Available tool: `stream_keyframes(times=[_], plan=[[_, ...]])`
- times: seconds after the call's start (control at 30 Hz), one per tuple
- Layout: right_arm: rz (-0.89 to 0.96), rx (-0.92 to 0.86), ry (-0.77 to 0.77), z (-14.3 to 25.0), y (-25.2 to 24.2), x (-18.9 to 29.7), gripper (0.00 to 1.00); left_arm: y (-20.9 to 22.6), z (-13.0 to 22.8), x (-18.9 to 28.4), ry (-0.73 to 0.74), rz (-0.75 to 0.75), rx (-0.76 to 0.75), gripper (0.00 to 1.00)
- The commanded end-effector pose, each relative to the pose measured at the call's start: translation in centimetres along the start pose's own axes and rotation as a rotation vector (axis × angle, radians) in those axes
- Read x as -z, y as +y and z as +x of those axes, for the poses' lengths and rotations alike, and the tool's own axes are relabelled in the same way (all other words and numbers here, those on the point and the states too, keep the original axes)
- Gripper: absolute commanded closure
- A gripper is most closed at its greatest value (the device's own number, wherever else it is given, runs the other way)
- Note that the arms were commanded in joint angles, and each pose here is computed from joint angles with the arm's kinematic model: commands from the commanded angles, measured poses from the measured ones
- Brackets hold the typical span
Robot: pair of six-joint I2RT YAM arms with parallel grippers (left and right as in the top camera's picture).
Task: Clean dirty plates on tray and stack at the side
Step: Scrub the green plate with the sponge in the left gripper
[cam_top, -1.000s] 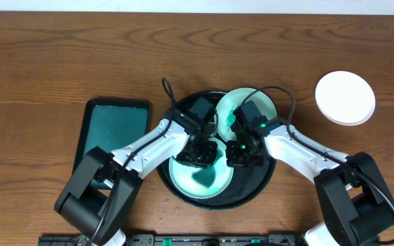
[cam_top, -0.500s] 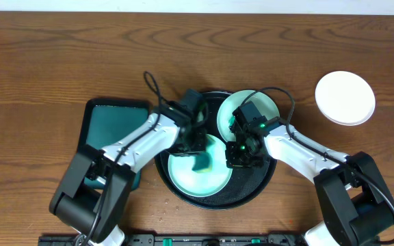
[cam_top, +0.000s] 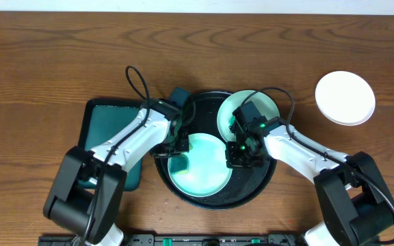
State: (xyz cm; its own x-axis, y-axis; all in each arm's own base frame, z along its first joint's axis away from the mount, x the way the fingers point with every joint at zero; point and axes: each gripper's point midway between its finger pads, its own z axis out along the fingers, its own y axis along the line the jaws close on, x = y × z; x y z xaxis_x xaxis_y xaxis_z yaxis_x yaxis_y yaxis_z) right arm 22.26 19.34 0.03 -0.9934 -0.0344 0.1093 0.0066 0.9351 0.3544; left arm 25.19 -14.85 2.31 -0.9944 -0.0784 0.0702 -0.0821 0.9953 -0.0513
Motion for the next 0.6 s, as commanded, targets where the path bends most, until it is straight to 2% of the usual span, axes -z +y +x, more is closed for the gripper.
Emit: stream_keyframes(times=[0.0,0.17,0.3,0.43,0.57], plan=[[0.077,-0.027,0.02,0.6,-1.8,-0.8,0.99,3.2,-1.8,3.5,-0.135,-0.125,0.0,0.93],[0.077,-0.024,0.02,0.6,-1.8,-0.8,0.99,3.2,-1.4,8.2,-0.229,-0.07,0.004,0.93],[0.061,-0.015,0.027,0.7,-1.5,-0.8,0.99,4.7,-1.4,10.6,-0.289,-0.04,0.063,0.93],[0.001,0.027,0.033,0.8,-0.3,-0.4,0.98,8.1,-2.0,11.4,-0.298,-0.052,0.167,0.93],[-0.07,0.072,-0.03,0.1,1.8,1.8,0.99,12.7,-3.1,11.0,-0.272,-0.081,0.281,0.93]])
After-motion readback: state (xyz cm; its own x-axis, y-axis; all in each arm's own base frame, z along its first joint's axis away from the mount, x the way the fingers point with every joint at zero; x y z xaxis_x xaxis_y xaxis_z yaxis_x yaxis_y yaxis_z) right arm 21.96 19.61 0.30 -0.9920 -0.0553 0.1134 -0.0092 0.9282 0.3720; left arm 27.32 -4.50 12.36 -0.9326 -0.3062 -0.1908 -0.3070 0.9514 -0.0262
